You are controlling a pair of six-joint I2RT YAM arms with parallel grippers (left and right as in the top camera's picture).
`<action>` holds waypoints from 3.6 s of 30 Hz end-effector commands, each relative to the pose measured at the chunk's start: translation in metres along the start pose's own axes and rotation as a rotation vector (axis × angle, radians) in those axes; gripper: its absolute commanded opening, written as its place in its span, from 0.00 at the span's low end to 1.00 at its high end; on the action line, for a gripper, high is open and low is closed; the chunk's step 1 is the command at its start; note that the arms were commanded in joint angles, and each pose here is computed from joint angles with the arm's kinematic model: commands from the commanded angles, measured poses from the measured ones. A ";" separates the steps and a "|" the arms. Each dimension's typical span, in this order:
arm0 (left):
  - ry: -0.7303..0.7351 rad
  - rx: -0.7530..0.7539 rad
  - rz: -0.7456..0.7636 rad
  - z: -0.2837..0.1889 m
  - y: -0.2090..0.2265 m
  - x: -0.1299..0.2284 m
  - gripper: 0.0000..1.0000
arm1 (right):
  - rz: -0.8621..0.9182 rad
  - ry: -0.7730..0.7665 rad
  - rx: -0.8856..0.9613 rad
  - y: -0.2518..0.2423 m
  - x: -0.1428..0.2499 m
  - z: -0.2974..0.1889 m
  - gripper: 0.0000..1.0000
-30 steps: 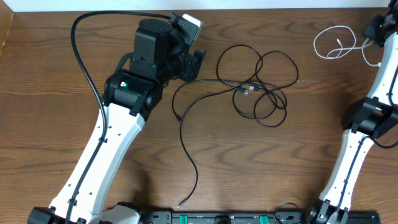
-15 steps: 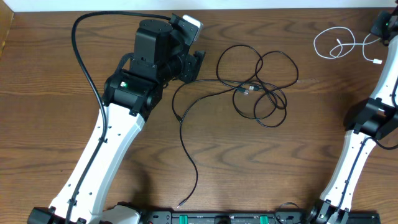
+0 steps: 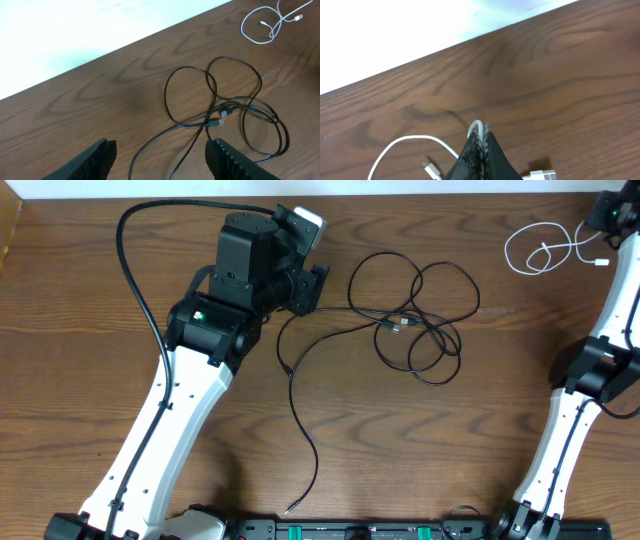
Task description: Untangle cables
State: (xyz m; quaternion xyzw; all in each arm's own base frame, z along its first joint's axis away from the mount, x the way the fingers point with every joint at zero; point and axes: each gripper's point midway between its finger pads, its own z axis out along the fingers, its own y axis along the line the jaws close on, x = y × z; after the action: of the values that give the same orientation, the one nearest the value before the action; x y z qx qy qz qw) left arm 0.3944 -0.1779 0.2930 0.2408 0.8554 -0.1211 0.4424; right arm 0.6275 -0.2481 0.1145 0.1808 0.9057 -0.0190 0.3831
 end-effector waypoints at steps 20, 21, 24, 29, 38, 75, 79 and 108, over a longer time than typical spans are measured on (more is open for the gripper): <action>-0.024 -0.007 -0.009 -0.019 -0.001 -0.006 0.62 | 0.093 0.003 -0.181 0.034 -0.008 -0.016 0.99; -0.028 -0.007 -0.009 -0.021 -0.001 -0.007 0.62 | 0.088 -0.014 -0.238 0.044 -0.015 -0.022 0.99; -0.046 -0.010 0.001 -0.028 -0.001 -0.010 0.62 | 0.056 -0.084 -0.393 0.075 -0.040 -0.051 0.99; -0.060 -0.012 0.014 -0.035 -0.002 -0.013 0.62 | 0.009 -0.161 -0.462 0.108 -0.075 -0.116 0.99; -0.129 -0.023 0.063 -0.040 -0.001 -0.030 0.63 | -0.063 -0.153 -0.387 0.157 -0.080 -0.244 0.99; -0.200 -0.203 0.123 -0.071 0.025 -0.047 0.66 | -0.301 0.534 0.048 0.265 0.159 -0.262 0.89; -0.201 -0.203 0.123 -0.072 0.025 -0.047 0.66 | -0.327 0.618 0.085 0.258 0.182 -0.253 0.84; -0.237 -0.212 0.151 -0.093 0.023 -0.052 0.66 | -0.549 0.820 0.120 0.250 0.322 -0.175 0.88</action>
State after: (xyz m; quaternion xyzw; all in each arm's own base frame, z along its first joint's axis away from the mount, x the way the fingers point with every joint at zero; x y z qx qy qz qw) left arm 0.3666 -0.1393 0.3854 0.2386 0.7884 -0.0359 0.5658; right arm 0.3865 0.1183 0.0375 -0.0452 0.9939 -0.0924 -0.0390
